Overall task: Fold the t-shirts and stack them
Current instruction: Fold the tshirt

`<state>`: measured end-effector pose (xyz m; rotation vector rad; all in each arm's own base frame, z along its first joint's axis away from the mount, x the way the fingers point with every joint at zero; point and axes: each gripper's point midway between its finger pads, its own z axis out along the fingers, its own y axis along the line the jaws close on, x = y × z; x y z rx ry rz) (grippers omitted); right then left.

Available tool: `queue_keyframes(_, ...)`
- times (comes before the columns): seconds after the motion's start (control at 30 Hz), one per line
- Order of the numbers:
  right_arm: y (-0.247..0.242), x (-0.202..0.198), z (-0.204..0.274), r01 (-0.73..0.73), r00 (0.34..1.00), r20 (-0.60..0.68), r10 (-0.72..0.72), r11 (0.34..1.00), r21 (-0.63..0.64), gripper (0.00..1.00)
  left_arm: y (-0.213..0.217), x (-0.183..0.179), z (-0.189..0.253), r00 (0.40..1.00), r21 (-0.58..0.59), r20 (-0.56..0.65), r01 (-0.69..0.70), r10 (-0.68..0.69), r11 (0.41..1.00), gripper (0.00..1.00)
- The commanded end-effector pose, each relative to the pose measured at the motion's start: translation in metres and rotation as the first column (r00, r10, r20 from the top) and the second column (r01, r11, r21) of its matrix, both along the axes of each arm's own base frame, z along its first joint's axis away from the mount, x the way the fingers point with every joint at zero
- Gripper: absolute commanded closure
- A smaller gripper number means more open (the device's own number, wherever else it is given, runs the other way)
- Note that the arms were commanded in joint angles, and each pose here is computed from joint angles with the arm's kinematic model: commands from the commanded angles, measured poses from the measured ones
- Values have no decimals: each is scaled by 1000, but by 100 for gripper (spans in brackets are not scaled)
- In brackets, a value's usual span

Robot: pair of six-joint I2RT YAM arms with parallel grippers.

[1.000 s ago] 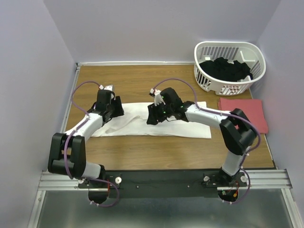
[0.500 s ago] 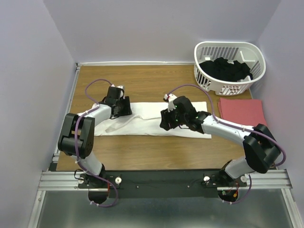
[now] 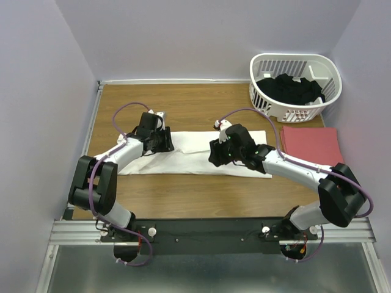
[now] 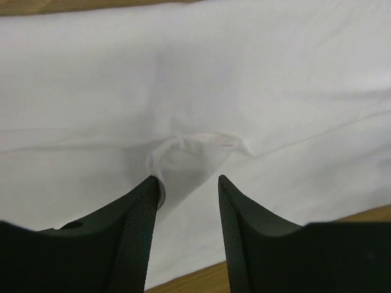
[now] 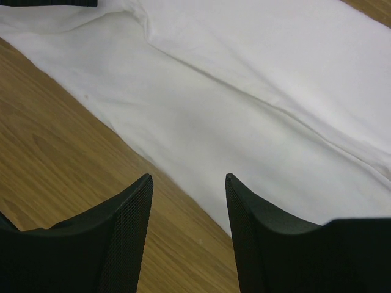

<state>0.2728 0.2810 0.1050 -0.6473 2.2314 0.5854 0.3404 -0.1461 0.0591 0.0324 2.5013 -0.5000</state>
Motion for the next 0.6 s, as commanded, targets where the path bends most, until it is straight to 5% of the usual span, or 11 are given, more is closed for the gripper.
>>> queue_keyframes(0.0, -10, 1, -4, 22, 1000, 7, -22, 999, -30, 42, -11, -20, 3, 998, -29, -20, 63, -63, 998, 50)
queue_keyframes(0.27, -34, 20, -5, 181, 982, 57, -177, 981, -76, 44, -8, -37, -10, 997, 5, -41, 60, -60, 998, 52)
queue_keyframes(0.57, -116, 79, -10, 519, 855, 10, -519, 853, -53, 53, 0, -31, -15, 999, 47, -35, 23, -21, 999, 67)
